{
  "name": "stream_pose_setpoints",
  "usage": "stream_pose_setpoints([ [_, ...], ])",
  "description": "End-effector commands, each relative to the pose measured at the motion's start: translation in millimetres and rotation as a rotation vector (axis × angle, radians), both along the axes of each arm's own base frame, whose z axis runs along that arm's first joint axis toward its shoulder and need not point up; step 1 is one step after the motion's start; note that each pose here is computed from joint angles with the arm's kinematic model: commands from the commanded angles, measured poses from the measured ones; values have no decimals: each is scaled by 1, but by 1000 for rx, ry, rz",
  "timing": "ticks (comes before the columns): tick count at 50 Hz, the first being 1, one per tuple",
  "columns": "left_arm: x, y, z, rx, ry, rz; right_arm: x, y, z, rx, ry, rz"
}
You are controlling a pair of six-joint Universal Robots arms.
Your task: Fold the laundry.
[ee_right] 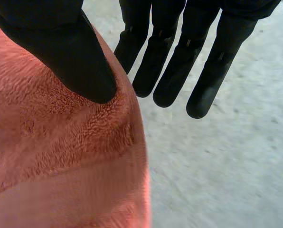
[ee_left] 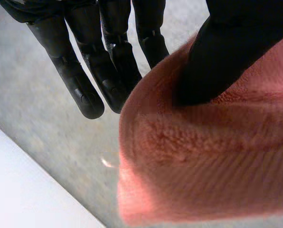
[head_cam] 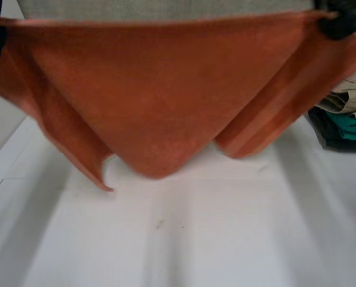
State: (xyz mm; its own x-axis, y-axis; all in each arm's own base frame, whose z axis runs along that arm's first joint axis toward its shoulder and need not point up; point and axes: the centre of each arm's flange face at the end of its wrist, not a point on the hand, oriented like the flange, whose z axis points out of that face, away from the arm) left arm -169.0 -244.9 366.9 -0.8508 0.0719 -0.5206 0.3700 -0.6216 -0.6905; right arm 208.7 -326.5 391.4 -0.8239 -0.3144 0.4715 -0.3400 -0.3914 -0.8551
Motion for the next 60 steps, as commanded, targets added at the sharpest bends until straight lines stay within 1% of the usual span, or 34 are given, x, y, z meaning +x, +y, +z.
stream_pose_setpoints([
  [1,-4,-7,-30,207,-35,-53,-25,33,9,112,121,-59],
  [2,-6,-10,-39,268,-45,-76,-25,34,5,133,143,-63],
  [6,-7,-29,-66,425,-50,-93,-15,33,-27,240,263,-46],
  [7,-7,-34,-72,458,-49,-94,-7,27,-46,287,313,-35],
  [9,-7,-45,-83,516,-49,-93,-2,19,-63,324,353,-42],
  [10,-6,-60,-94,563,-49,-90,0,15,-69,338,371,-48],
  [12,-6,-72,-103,600,-48,-90,6,3,-86,365,411,-74],
  [13,-7,-87,-109,621,-48,-90,6,-2,-91,374,420,-89],
  [16,-11,-111,-113,613,-56,-88,13,-26,-107,366,420,-121],
  [18,-14,-136,-109,563,-72,-63,19,-41,-109,313,403,-134],
  [20,-24,-156,-92,470,-80,-46,31,-62,-101,185,334,-154],
  [21,-29,-161,-85,435,-79,-43,35,-70,-94,123,294,-165],
  [22,-33,-167,-76,390,-77,-37,41,-85,-75,-16,199,-196],
  [24,-43,-184,-45,219,-53,-25,42,-93,-57,-130,123,-227],
  [25,-44,-189,-33,147,-42,-20,44,-100,-33,-279,32,-258],
  [26,-45,-197,-3,-28,-8,-16,45,-102,-23,-341,-1,-266],
  [27,-45,-197,-3,-30,-7,-16,45,-103,-4,-462,-60,-280],
  [28,-45,-198,20,-183,21,-9,46,-103,8,-539,-95,-284],
  [29,-48,-194,36,-285,51,-15,48,-101,22,-652,-145,-278],
  [30,-48,-191,49,-367,77,-17,48,-101,22,-653,-146,-278],
  [31,-48,-189,54,-398,90,-21,48,-100,29,-707,-164,-270],
  [32,-48,-187,56,-408,106,-23,49,-100,30,-711,-165,-266],
  [36,-44,-187,45,-327,120,-26,52,-101,21,-686,-153,-230],
  [42,-44,-187,-16,-117,96,-18,53,-107,-22,-562,-97,-181],
  [43,-43,-186,-24,-93,91,-14,54,-107,-39,-514,-64,-154],
  [46,-42,-179,-52,3,76,-14,58,-104,-63,-439,-15,-100],
  [47,-42,-177,-60,31,72,-15,59,-102,-83,-376,18,-67],
  [49,-42,-169,-90,123,53,-17,60,-100,-102,-307,47,-42],
  [50,-42,-166,-99,154,45,-18,58,-98,-122,-235,75,-23],
  [52,-44,-158,-117,214,32,-24,54,-96,-142,-163,99,-14],
  [53,-45,-150,-133,269,13,-30,53,-96,-153,-126,110,-12],
  [54,-45,-146,-140,296,3,-32,52,-93,-180,-40,131,-7],
  [59,-44,-119,-179,460,-99,-13,48,-80,-219,107,187,-2],
  [60,-43,-108,-185,502,-145,-6,48,-78,-223,127,194,0],
])
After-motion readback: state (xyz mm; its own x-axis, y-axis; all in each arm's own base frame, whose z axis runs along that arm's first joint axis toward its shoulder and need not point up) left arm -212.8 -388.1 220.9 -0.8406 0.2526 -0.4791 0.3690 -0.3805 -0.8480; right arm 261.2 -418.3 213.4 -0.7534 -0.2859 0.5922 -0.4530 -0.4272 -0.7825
